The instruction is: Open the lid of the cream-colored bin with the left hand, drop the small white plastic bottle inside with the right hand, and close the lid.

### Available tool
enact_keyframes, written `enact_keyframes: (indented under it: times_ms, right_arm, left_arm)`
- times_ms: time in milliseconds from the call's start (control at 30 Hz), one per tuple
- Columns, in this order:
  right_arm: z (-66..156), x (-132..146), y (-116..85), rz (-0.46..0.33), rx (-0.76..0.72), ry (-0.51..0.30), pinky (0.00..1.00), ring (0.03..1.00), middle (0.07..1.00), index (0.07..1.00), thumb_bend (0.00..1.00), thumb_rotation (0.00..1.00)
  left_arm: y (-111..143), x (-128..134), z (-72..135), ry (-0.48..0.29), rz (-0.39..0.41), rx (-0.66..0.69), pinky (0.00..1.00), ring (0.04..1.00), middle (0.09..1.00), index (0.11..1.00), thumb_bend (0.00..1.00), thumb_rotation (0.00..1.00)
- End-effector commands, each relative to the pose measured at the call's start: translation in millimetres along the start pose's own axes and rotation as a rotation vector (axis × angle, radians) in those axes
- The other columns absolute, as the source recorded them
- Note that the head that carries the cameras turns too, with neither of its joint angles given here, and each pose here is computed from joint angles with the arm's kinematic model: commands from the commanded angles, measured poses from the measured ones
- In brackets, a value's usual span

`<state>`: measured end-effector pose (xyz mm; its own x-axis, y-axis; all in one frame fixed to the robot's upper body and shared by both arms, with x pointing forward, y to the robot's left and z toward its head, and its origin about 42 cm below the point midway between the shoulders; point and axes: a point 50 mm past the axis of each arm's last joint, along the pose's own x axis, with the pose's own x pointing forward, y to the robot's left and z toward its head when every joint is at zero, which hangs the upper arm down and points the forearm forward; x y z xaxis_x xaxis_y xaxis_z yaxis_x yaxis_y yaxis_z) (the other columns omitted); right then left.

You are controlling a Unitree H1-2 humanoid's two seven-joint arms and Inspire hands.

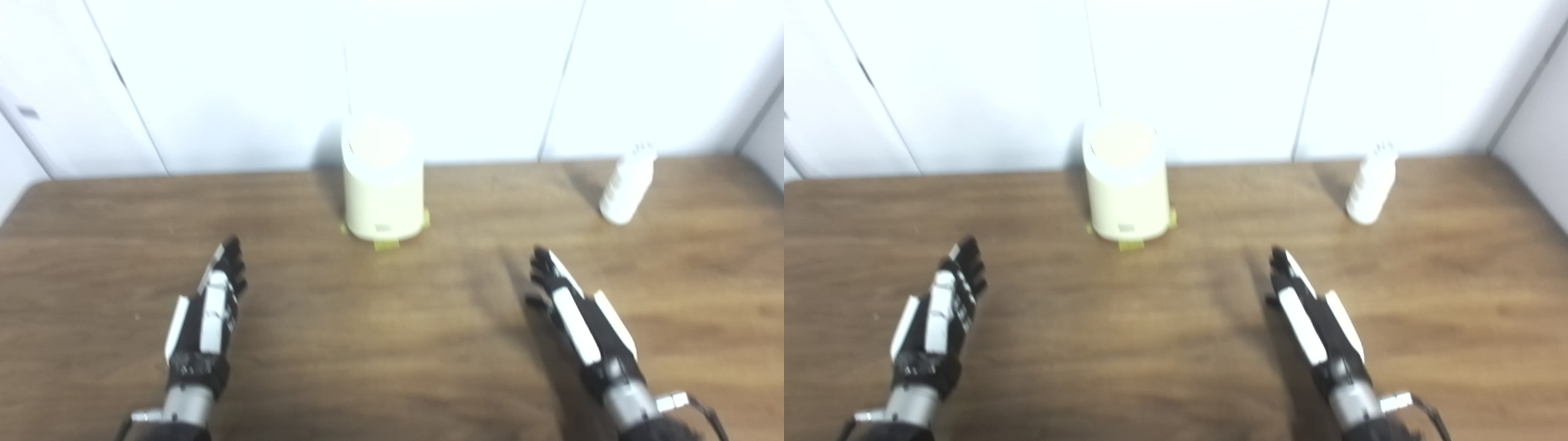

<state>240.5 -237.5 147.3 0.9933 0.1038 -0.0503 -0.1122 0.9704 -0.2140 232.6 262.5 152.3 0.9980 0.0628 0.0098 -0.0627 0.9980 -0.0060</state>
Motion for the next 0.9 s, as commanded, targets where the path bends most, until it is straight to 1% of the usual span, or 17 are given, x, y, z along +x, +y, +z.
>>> enact_keyframes:
  times_ms: [0,100,133,200,300,433,500,567,633,767,800,833,867]
  right_arm:
    - [13.3,0.3,1.2,-0.055,0.044,-0.136,0.85,0.953,0.964,0.973,0.54,1.0]
    - [6.8,1.3,1.7,-0.057,0.052,-0.139,0.85,0.952,0.964,0.976,0.53,1.0]
    - [4.1,2.0,2.1,-0.058,0.057,-0.139,0.85,0.953,0.966,0.979,0.51,1.0]
    - [-0.6,3.1,2.6,-0.06,0.061,-0.136,0.86,0.953,0.968,0.981,0.5,1.0]
    - [-8.1,5.2,3.2,-0.066,0.063,-0.126,0.87,0.953,0.967,0.977,0.51,1.0]
    - [-17.0,9.0,4.8,-0.072,0.083,-0.109,0.89,0.955,0.964,0.971,0.52,1.0]
    - [-19.9,11.0,4.8,-0.068,0.08,-0.111,0.9,0.962,0.968,0.976,0.52,1.0]
    - [-21.8,12.7,4.6,-0.064,0.077,-0.114,0.89,0.963,0.97,0.974,0.51,1.0]
    - [-23.0,13.7,4.5,-0.061,0.081,-0.115,0.89,0.964,0.972,0.976,0.5,1.0]
    - [-24.5,14.4,4.1,-0.062,0.078,-0.116,0.89,0.962,0.974,0.979,0.49,1.0]
    - [-24.9,14.7,4.2,-0.063,0.071,-0.118,0.89,0.962,0.973,0.978,0.49,1.0]
    - [-25.3,15.0,4.3,-0.063,0.066,-0.118,0.87,0.956,0.969,0.975,0.49,1.0]
    - [-25.3,15.3,4.5,-0.063,0.063,-0.116,0.87,0.953,0.968,0.973,0.49,1.0]
  left_arm:
    - [5.3,-65.8,-35.2,0.127,0.035,0.011,1.0,1.0,1.0,1.0,0.39,1.0]
    - [4.2,-64.8,-39.0,0.128,0.034,0.006,1.0,1.0,1.0,1.0,0.37,1.0]
    - [4.0,-64.0,-40.7,0.127,0.033,0.004,1.0,1.0,1.0,1.0,0.36,0.99]
    - [3.5,-62.7,-42.8,0.126,0.037,-0.001,1.0,1.0,1.0,1.0,0.36,0.98]
    - [3.1,-60.2,-45.5,0.121,0.037,0.002,1.0,1.0,1.0,1.0,0.37,0.94]
    - [3.1,-54.6,-48.5,0.114,0.032,0.017,1.0,1.0,1.0,1.0,0.34,0.93]
    - [1.8,-49.8,-46.9,0.106,0.034,0.028,1.0,0.996,1.0,1.0,0.33,0.91]
    - [-0.1,-43.7,-41.7,0.087,0.043,0.061,0.97,0.971,0.982,1.0,0.36,0.83]
    - [-2.7,-36.1,-32.9,0.061,0.058,0.093,0.93,0.933,0.95,0.98,0.4,0.67]
    - [-7.6,-15.4,-6.7,-0.005,0.066,0.098,0.84,0.886,0.907,0.956,0.48,0.43]
    - [-8.3,-10.1,0.0,-0.02,0.064,0.104,0.82,0.875,0.897,0.947,0.52,0.39]
    - [-9.0,-4.4,7.7,-0.039,0.06,0.116,0.81,0.866,0.886,0.937,0.57,0.37]
    - [-9.9,1.3,16.5,-0.061,0.056,0.127,0.83,0.868,0.883,0.932,0.61,0.35]
